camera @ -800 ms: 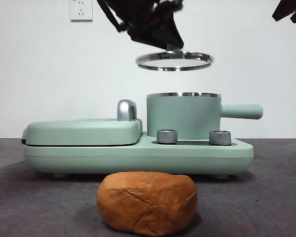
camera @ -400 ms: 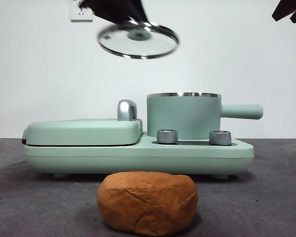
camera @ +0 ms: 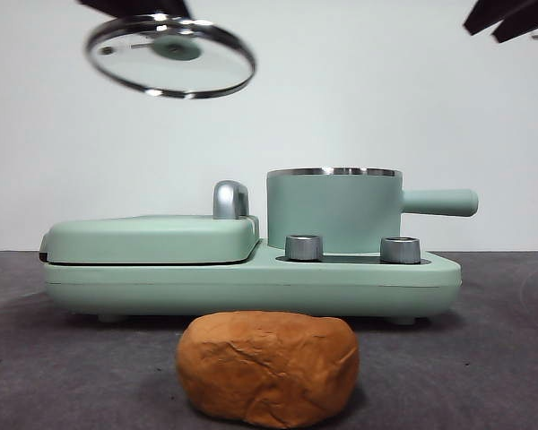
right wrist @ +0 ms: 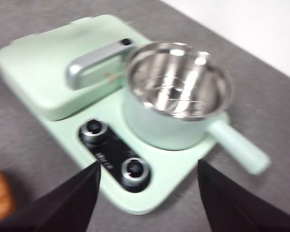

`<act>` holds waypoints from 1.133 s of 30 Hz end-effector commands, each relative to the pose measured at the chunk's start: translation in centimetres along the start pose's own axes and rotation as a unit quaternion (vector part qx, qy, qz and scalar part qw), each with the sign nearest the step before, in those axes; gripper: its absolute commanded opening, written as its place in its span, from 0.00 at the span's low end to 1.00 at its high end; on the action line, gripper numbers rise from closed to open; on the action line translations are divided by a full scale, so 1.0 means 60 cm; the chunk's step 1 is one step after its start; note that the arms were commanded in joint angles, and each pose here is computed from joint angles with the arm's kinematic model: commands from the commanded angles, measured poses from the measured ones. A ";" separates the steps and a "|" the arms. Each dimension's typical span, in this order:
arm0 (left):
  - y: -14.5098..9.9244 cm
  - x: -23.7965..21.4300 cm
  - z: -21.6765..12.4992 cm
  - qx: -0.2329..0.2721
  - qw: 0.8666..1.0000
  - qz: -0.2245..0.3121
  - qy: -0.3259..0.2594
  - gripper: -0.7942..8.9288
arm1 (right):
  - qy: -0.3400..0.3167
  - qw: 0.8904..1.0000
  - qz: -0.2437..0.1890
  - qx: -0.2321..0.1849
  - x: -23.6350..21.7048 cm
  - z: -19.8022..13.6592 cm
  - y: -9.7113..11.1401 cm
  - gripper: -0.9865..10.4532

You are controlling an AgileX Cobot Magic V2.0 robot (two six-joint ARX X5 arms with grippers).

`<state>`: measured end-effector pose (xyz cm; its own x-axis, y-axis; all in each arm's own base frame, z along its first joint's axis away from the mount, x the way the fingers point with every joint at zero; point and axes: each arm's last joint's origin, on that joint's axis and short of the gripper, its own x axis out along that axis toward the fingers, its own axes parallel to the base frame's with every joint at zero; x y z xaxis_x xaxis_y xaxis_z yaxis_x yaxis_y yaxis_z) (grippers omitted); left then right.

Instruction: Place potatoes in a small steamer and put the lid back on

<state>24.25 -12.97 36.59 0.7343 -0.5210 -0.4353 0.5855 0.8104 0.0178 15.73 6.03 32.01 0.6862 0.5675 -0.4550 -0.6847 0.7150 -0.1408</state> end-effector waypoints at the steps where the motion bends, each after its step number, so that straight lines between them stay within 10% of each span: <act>1: -0.002 -0.026 -0.007 -0.013 1.000 0.002 -0.023 0.09 | -0.003 0.999 0.026 -0.018 0.010 0.012 0.010 0.36; 21: 0.019 -0.102 -0.068 -0.047 0.997 0.064 -0.021 0.09 | 0.132 0.953 0.256 -0.097 0.178 -0.015 0.144 0.39; 34: 0.020 -0.102 -0.068 -0.040 0.997 0.064 -0.021 0.09 | 0.217 0.919 0.289 -0.155 0.264 -0.069 0.212 0.44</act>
<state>19.02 -7.69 34.79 0.7971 -0.4150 -0.4386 0.4558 0.8900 -0.0138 16.81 21.76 19.40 0.0694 0.5514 -0.8313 -0.9824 0.1828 0.0392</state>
